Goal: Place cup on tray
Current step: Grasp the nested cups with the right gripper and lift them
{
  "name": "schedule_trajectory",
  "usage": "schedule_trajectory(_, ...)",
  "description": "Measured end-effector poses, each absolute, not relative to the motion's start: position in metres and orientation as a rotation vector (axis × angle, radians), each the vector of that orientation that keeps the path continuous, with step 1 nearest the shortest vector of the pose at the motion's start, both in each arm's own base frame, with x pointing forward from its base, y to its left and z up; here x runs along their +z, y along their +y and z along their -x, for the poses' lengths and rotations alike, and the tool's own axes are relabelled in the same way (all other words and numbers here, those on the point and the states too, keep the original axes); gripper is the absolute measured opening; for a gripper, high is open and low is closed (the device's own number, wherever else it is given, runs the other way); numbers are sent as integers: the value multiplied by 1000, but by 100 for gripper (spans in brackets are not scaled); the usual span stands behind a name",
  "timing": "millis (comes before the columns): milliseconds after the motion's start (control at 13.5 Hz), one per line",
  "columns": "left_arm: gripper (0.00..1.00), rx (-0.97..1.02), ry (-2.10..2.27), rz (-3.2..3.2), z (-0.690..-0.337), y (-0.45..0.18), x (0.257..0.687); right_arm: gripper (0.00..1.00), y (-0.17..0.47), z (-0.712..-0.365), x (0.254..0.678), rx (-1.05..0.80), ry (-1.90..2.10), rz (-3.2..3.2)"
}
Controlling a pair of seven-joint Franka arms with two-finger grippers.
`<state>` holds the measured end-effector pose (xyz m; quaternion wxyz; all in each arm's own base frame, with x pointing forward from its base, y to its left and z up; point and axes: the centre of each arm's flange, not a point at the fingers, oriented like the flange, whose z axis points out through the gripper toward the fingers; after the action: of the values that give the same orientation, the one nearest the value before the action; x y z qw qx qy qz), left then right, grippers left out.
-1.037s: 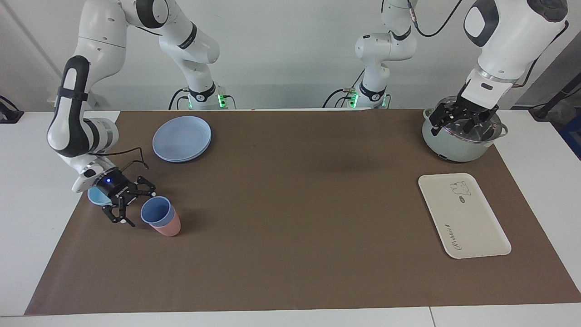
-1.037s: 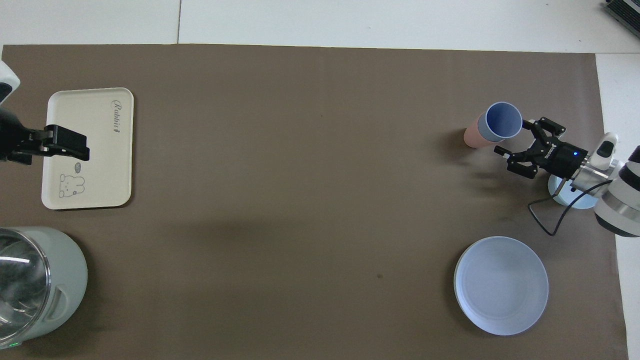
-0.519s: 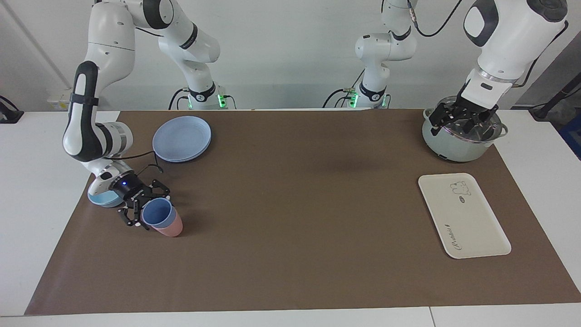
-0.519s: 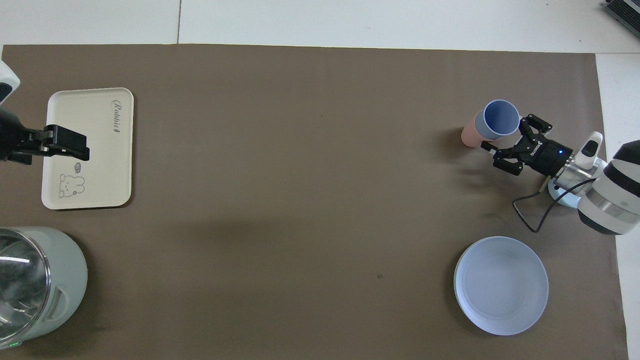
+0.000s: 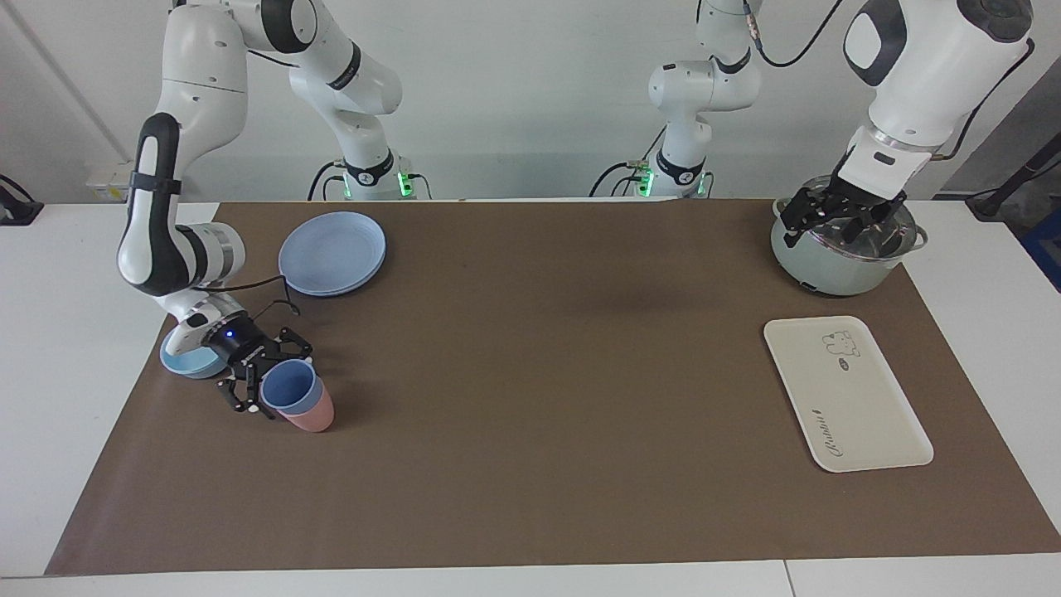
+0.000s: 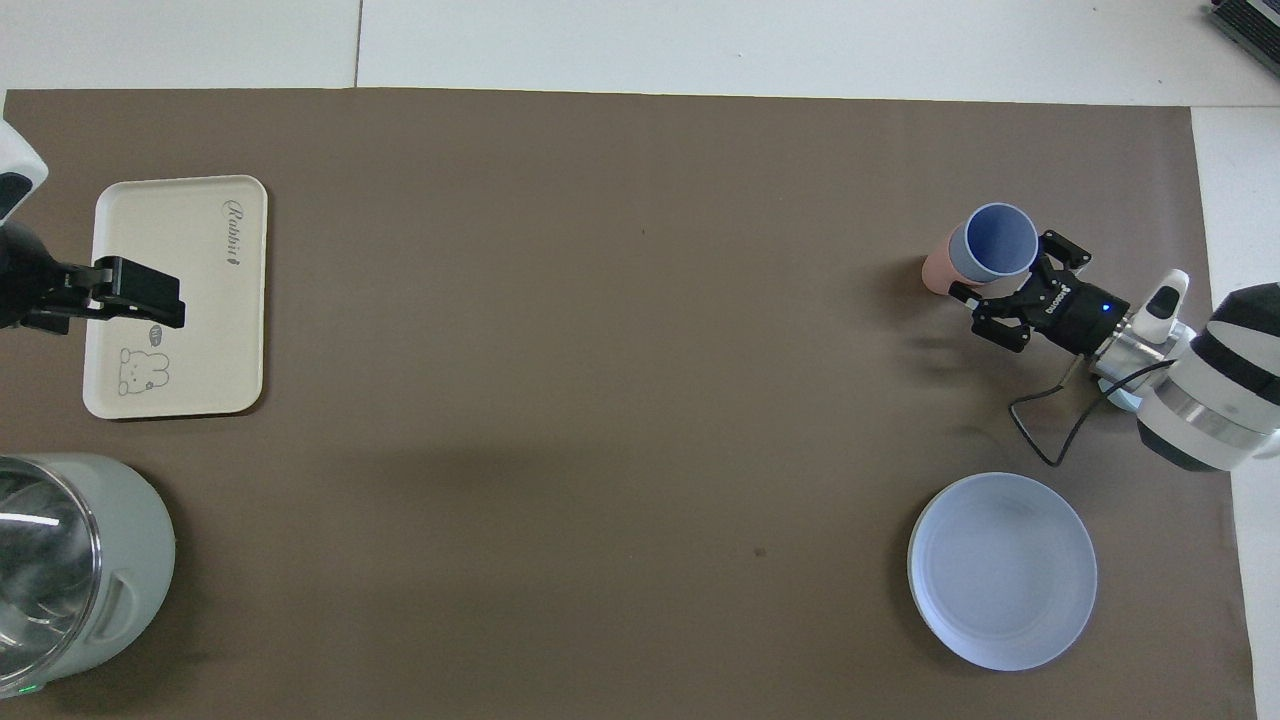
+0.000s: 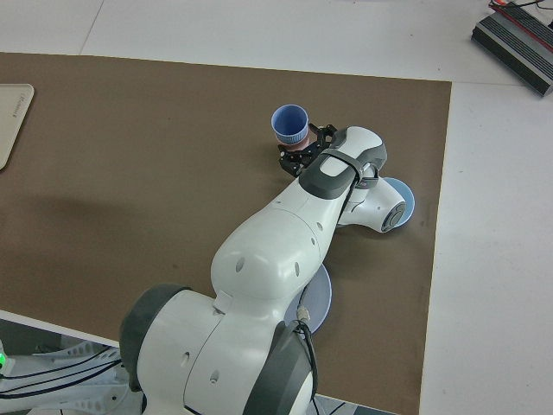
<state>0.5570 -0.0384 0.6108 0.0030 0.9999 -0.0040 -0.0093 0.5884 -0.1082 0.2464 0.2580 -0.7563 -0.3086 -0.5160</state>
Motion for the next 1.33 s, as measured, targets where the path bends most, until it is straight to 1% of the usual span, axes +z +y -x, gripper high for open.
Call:
schedule_trajectory(222, 100, -54, -18, -3175, -554, -36, 611, 100, -99, -590, 245, -1402, -844, 2054)
schedule_trajectory(296, 100, -57, -22, -3182, -554, -36, 611, 93, -99, -590, 245, -1403, -847, 2054)
schedule_trajectory(370, 100, -57, -25, -3185, -554, -37, 612, 84, -99, -589, 245, -1406, -851, 2054)
schedule_trajectory(593, 100, -52, -35, -3187, -553, -40, 613, 84, -99, -591, 248, -1416, -860, 2052)
schedule_trajectory(741, 100, -51, -47, -3186, -553, -44, 614, 84, -99, -594, 263, -1392, -910, 2070)
schedule_trajectory(889, 100, -52, -54, -3186, -553, -47, 613, 84, -94, -600, 304, -1264, -981, 2144)
schedule_trajectory(1111, 100, -51, -72, -3178, -552, -54, 613, 84, -79, -610, 384, -1051, -1097, 2259)
schedule_trajectory(1333, 100, -2, -27, -2995, -555, -82, 613, 84, -65, -612, 439, -876, -1197, 2396)
